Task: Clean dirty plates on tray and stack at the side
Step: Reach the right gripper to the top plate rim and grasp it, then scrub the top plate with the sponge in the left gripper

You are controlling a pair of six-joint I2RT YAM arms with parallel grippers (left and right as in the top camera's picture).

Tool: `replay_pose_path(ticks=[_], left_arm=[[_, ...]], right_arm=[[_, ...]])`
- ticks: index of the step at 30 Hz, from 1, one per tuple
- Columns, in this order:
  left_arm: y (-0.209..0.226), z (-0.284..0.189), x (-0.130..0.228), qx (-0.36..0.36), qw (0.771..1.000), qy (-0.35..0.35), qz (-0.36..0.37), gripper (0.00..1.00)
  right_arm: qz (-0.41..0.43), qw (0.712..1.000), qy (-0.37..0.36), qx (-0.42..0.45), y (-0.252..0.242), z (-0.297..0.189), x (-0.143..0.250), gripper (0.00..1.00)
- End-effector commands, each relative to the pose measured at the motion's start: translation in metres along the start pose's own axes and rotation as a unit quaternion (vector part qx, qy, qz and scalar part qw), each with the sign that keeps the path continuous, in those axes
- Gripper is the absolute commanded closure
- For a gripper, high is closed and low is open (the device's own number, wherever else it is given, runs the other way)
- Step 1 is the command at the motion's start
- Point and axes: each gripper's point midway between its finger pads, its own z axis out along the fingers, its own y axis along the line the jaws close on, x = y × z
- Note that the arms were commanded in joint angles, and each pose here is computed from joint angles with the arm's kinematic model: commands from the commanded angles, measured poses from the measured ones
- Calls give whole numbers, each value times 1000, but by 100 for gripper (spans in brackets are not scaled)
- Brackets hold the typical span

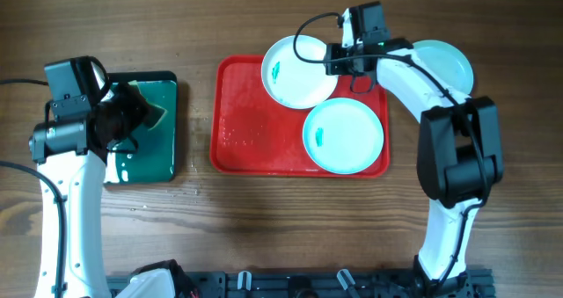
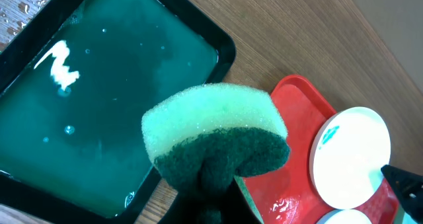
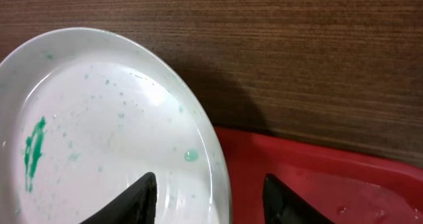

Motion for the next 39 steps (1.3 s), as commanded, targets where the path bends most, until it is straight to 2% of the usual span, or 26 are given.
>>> replay_pose_path(ticks=[1, 3, 5, 9, 13, 19, 21, 23, 26, 32, 39], left_arm=[[-4, -2, -5, 8, 1000, -4, -5, 96], [-4, -2, -5, 8, 1000, -4, -5, 96], [-4, -2, -5, 8, 1000, -4, -5, 96], [-3, -2, -4, 7, 1000, -2, -5, 96], [-2, -1, -1, 4, 1000, 2, -6, 96], [-2, -1, -2, 4, 1000, 2, -6, 96], [-2, -1, -2, 4, 1000, 2, -6, 96], [-2, -1, -2, 4, 1000, 2, -6, 96], [-2, -1, -2, 4, 1000, 2, -6, 96], [-11, -2, 1, 31, 999, 12, -5, 96], [-37, 3, 12, 71, 997, 30, 30, 96]], right_arm=[[-4, 1000, -5, 15, -4, 10, -1, 51], [-4, 1000, -6, 15, -4, 10, -2, 51], [-3, 1000, -7, 14, -4, 10, -2, 59], [-2, 1000, 7, 17, -7, 21, 8, 60], [1, 1000, 25, 18, -9, 32, 20, 67], [-9, 999, 32, -16, 13, 32, 24, 78], [-14, 999, 36, -30, 23, 32, 26, 79], [-16, 998, 39, -43, 30, 32, 27, 83], [-18, 997, 50, -56, 40, 32, 34, 95], [-23, 989, 76, -125, 75, 22, 46, 96], [-29, 984, 130, -118, 83, 8, 73, 96]])
